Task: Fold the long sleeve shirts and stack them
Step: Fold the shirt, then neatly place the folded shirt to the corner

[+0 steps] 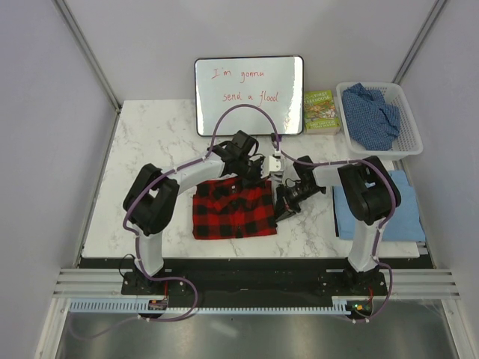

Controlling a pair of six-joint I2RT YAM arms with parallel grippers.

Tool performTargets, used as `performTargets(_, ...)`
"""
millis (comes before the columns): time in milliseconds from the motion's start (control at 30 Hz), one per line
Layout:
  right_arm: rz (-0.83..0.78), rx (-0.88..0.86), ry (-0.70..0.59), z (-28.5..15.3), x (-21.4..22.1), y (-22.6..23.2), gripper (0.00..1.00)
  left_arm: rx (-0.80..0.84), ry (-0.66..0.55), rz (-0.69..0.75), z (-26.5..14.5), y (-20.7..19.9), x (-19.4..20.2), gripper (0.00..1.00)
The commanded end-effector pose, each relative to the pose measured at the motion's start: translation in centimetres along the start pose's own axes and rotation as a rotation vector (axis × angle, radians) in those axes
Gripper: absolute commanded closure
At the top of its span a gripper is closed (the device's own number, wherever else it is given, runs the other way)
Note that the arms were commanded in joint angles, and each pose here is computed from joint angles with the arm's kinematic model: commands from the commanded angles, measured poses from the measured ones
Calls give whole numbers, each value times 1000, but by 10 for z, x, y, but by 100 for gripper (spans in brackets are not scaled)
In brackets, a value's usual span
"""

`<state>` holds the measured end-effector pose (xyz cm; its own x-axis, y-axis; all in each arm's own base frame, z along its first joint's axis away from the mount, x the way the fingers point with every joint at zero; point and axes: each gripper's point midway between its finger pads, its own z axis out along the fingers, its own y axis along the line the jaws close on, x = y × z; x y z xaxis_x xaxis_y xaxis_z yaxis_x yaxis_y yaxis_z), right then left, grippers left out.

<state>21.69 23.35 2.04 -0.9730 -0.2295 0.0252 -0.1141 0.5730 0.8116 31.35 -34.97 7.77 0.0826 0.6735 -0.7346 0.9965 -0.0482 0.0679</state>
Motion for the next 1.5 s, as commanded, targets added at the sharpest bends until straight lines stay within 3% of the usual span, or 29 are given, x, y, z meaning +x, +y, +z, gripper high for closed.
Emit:
performTargets(0, -3, 43, 51, 6, 5, -19, 100, -84, -30, 11, 2, 30, -12, 98)
performTargets(467, -15, 59, 46, 5, 7, -22, 99, -78, -21, -24, 28, 38, 0, 98)
performTargets(600, -19, 73, 18, -1, 3, -20, 94, -39, -14, -22, 36, 23, 3, 98)
performTargets(733, -42, 95, -10, -17, 2, -18, 82, -28, 2, -36, 39, 15, 9, 97)
performTargets(867, -75, 148, -1, -41, 5, -20, 74, -52, -2, -80, 27, 17, 0, 80)
performTargets(900, -78, 148, -2, -44, 5, -20, 71, -63, -8, -98, 22, 19, -1, 69)
performTargets(967, -82, 147, -16, -55, 3, -19, 66, -71, -32, -128, 7, 19, -12, 63)
performTargets(1000, -84, 131, -25, -57, 2, -15, 64, -78, -43, -137, 0, 21, -15, 54)
performTargets(1100, -112, 115, -56, -64, 0, -5, 61, -113, -77, -154, -26, 22, -32, 46)
performTargets(1267, -113, 41, -159, -71, -11, 19, 63, -181, -153, -102, -69, 4, -54, 44)
performTargets(1333, -148, 27, -243, -74, -23, 25, 62, -181, -118, -75, -62, -20, -30, 47)
performTargets(1467, -98, 8, -333, -76, -37, 28, 58, -300, -76, 137, -40, -57, -33, 56)
